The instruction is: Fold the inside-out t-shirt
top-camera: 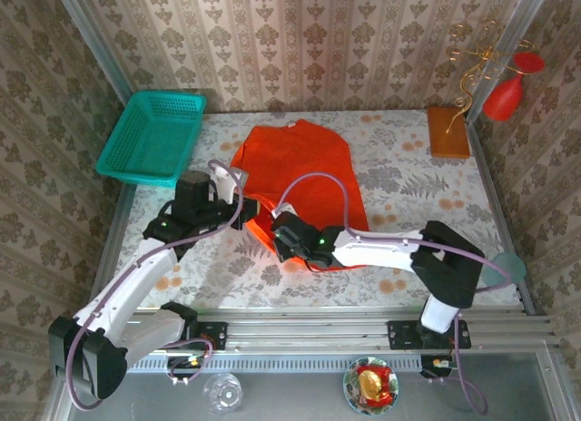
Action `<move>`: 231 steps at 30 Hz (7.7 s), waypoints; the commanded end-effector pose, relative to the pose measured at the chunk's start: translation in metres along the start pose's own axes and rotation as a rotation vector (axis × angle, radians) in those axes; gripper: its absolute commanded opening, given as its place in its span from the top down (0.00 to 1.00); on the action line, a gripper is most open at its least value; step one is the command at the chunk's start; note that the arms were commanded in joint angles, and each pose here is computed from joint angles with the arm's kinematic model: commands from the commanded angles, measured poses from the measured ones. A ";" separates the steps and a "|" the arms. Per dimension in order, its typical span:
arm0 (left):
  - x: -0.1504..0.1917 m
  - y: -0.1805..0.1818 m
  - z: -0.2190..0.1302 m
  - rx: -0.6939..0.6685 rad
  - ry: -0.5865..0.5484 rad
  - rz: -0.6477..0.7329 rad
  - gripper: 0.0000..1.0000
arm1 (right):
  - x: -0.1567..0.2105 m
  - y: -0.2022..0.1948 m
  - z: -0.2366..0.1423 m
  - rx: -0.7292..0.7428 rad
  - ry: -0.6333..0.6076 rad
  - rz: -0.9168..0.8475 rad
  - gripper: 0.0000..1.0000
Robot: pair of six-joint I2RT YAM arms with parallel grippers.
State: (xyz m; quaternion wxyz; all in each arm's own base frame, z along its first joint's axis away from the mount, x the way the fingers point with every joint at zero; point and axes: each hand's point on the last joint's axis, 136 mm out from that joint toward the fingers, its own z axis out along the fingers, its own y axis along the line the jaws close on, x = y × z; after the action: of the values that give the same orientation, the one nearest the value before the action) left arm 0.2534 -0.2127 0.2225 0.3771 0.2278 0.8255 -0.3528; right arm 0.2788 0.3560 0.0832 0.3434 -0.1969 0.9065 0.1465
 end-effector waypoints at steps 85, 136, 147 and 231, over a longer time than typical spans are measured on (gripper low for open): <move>-0.024 0.152 0.050 -0.191 -0.014 -0.363 1.00 | -0.109 -0.042 -0.200 -0.249 -0.128 0.098 1.00; 0.076 -0.050 0.119 -0.064 0.543 0.214 0.40 | 0.039 -0.107 -0.110 0.156 0.295 0.281 0.69; 0.087 -0.013 0.124 -0.282 0.665 0.327 0.71 | 0.020 -0.119 -0.139 0.202 0.209 0.270 1.00; 0.025 0.057 0.110 -0.111 0.359 -0.034 0.94 | 0.178 -0.214 -0.129 0.533 0.385 0.726 0.98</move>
State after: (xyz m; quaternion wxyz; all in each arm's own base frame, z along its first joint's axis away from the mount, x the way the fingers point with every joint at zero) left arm 0.3245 -0.2617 0.0939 0.1977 0.3155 0.9070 -0.1968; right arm 0.1792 0.0946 0.0244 0.1238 0.2094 0.9696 0.0246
